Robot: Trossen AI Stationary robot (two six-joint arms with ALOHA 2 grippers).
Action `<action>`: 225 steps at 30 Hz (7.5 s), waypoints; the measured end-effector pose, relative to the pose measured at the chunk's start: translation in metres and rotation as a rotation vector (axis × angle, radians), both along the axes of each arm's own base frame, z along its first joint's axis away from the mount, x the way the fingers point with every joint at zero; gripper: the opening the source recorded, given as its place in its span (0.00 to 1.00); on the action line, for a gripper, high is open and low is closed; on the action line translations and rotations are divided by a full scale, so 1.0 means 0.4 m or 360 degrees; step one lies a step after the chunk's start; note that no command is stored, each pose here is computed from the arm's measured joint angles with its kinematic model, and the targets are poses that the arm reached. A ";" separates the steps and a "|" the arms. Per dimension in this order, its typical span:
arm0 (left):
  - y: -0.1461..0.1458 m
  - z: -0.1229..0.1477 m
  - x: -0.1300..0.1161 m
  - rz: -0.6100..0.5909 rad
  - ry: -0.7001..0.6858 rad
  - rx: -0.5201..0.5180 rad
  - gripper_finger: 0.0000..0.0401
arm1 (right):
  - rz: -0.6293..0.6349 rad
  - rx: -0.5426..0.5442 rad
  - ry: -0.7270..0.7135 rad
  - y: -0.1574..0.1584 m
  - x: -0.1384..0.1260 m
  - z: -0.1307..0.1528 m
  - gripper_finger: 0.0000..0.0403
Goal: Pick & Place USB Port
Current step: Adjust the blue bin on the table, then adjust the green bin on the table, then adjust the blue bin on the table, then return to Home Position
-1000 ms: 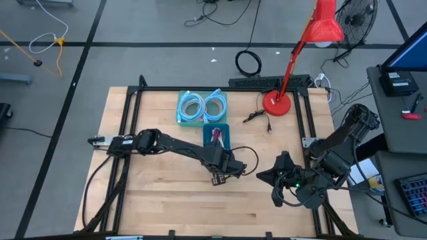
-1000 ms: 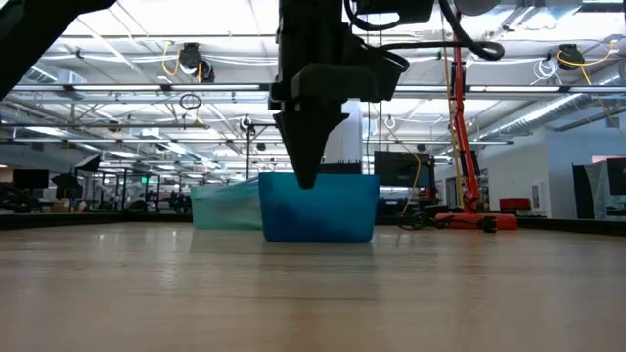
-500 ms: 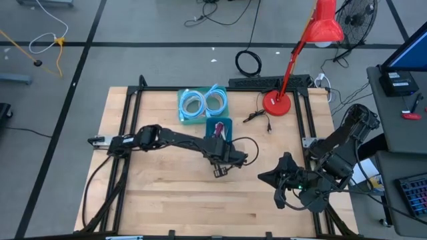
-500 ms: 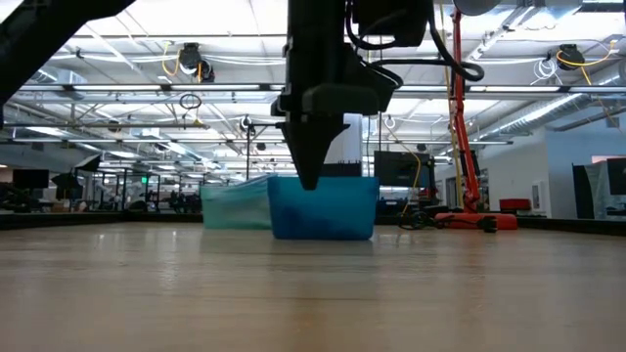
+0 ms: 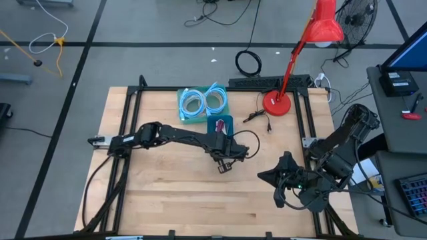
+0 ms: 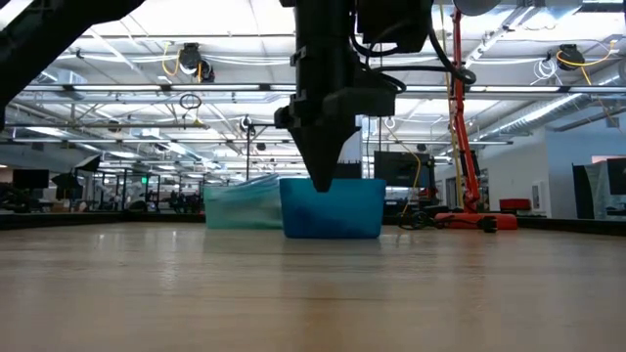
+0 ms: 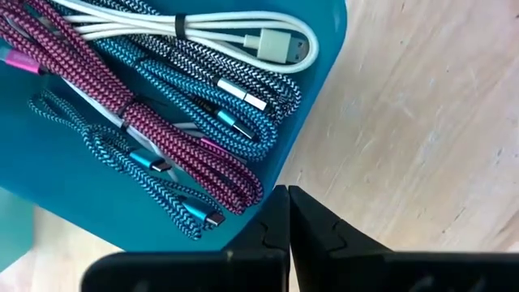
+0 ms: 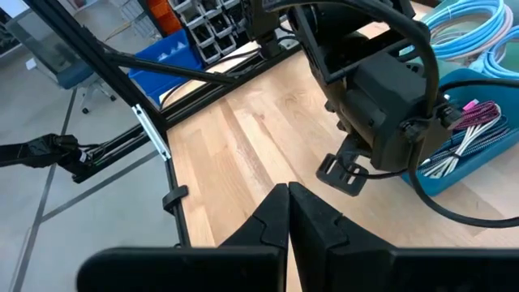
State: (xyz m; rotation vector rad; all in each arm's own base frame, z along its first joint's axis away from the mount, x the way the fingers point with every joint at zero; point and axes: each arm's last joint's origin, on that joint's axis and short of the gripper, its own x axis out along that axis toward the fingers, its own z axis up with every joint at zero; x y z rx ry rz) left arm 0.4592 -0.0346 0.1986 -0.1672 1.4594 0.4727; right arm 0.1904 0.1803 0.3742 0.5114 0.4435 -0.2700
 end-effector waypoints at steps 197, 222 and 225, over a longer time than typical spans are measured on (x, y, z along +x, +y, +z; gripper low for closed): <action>-0.107 0.347 -0.937 0.0532 -0.1924 -0.0080 0.00 | 0.0240 0.0014 -0.0268 -0.362 0.247 -0.026 0.00; -0.083 0.218 -0.966 0.0668 -0.2135 -0.0376 0.00 | 0.0676 0.0012 -0.0971 -0.342 -0.137 -0.418 0.00; -0.083 0.217 -0.966 0.0683 -0.2134 -0.0391 0.00 | 0.0583 0.0089 -0.0923 -0.355 -0.165 -0.486 0.00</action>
